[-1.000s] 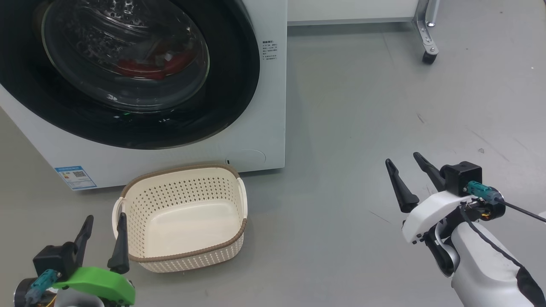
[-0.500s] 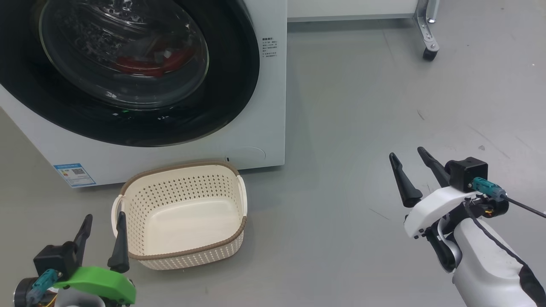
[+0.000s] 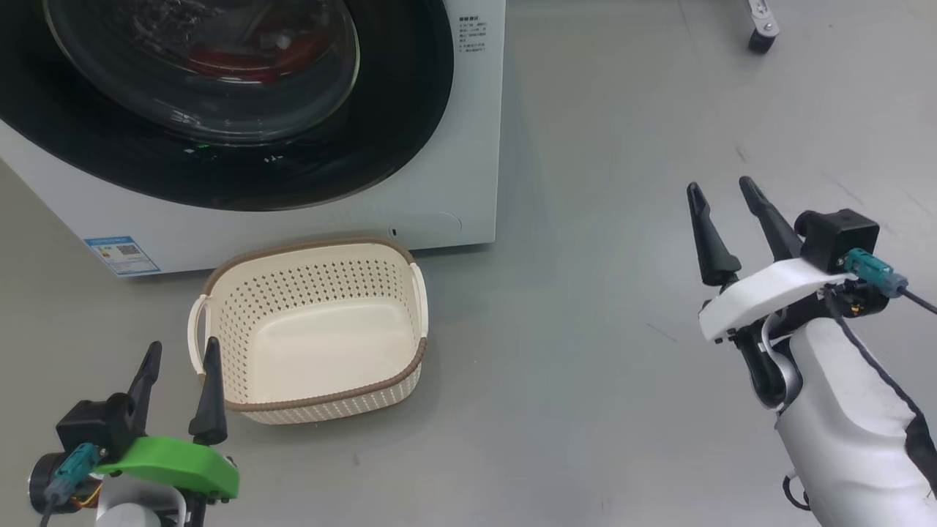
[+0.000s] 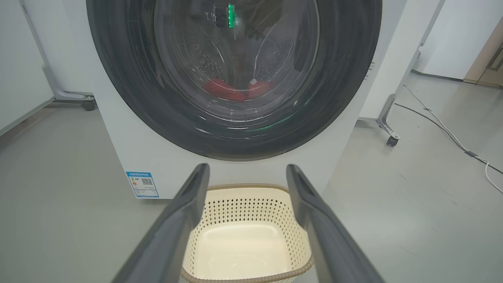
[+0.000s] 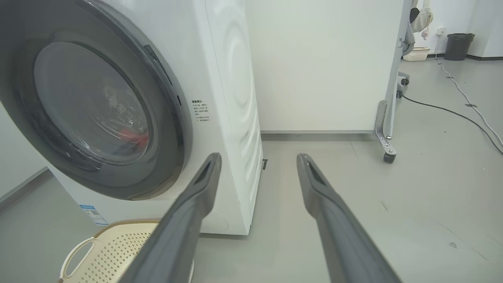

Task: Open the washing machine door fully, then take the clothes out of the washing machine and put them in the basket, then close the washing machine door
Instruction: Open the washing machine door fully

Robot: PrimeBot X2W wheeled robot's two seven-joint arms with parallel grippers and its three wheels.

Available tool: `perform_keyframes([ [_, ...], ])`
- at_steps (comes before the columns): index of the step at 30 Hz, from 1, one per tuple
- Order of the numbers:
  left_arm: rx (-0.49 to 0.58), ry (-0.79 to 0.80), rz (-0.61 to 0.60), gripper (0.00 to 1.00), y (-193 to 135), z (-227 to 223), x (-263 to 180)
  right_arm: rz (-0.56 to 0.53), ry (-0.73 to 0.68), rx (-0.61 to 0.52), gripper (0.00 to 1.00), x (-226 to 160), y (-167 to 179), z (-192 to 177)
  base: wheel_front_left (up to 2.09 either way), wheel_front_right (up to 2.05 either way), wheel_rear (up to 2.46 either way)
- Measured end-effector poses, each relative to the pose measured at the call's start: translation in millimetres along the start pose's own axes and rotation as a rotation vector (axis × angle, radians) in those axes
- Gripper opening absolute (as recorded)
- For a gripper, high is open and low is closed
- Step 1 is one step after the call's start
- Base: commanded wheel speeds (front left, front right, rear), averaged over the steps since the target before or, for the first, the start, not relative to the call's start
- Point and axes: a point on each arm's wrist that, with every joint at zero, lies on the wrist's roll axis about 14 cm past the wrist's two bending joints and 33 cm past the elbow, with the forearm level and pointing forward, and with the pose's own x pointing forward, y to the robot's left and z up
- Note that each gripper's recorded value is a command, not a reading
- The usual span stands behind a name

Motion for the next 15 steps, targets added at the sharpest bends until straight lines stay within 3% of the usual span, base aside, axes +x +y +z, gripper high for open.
perform_keyframes([
  [5,-0.003,0.012,0.005,1.0,1,-5,9,-0.034,-0.061,0.121,1.0,19,-4,12,0.0,0.0,0.0],
  [6,-0.003,0.013,0.005,1.0,1,-5,11,-0.049,-0.074,0.165,0.66,23,-7,14,0.0,0.0,0.0],
  [7,-0.003,0.015,0.003,1.0,1,-6,14,-0.05,-0.078,0.178,0.45,26,-7,14,0.0,0.0,0.0],
  [8,-0.002,0.016,0.001,1.0,0,-7,16,-0.054,-0.083,0.194,0.05,29,-8,14,0.0,0.0,0.0],
  [9,-0.001,0.018,-0.002,1.0,0,-8,18,-0.071,-0.096,0.236,0.0,33,-12,15,0.0,0.0,0.0],
  [15,-0.004,0.019,-0.009,1.0,-2,-10,31,-0.163,-0.145,0.509,0.0,51,-30,7,0.0,0.0,0.0],
])
